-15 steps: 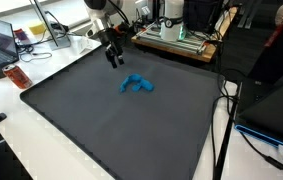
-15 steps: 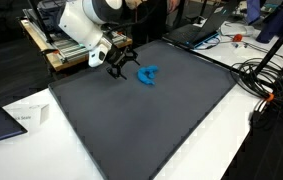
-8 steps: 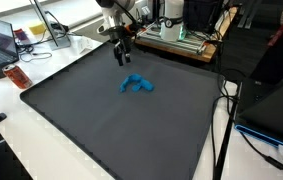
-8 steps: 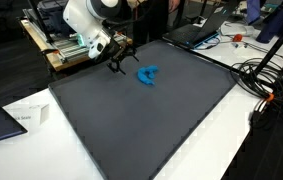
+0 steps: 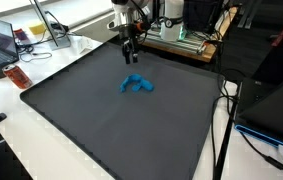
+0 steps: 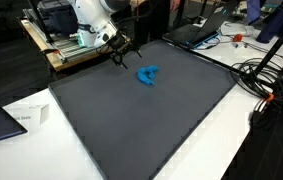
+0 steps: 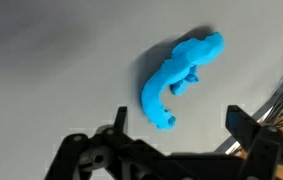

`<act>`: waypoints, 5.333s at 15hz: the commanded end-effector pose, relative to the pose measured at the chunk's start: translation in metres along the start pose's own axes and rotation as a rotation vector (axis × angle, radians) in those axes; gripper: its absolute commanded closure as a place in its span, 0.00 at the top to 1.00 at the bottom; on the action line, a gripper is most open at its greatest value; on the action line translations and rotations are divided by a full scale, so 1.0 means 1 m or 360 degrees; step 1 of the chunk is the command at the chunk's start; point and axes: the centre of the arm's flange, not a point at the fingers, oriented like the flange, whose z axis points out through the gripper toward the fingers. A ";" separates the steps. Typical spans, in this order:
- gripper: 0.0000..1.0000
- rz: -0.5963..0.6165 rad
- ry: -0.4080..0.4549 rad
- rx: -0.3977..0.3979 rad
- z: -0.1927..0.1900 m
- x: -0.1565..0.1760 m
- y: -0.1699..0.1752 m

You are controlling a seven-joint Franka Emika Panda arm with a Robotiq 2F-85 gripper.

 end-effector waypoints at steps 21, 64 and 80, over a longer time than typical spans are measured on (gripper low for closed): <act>1.00 0.0645 0.0087 -0.0593 0.020 -0.062 -0.131; 1.00 0.1383 0.0486 -0.0638 -0.005 -0.061 -0.131; 1.00 0.1475 0.0828 -0.0735 -0.018 -0.054 -0.266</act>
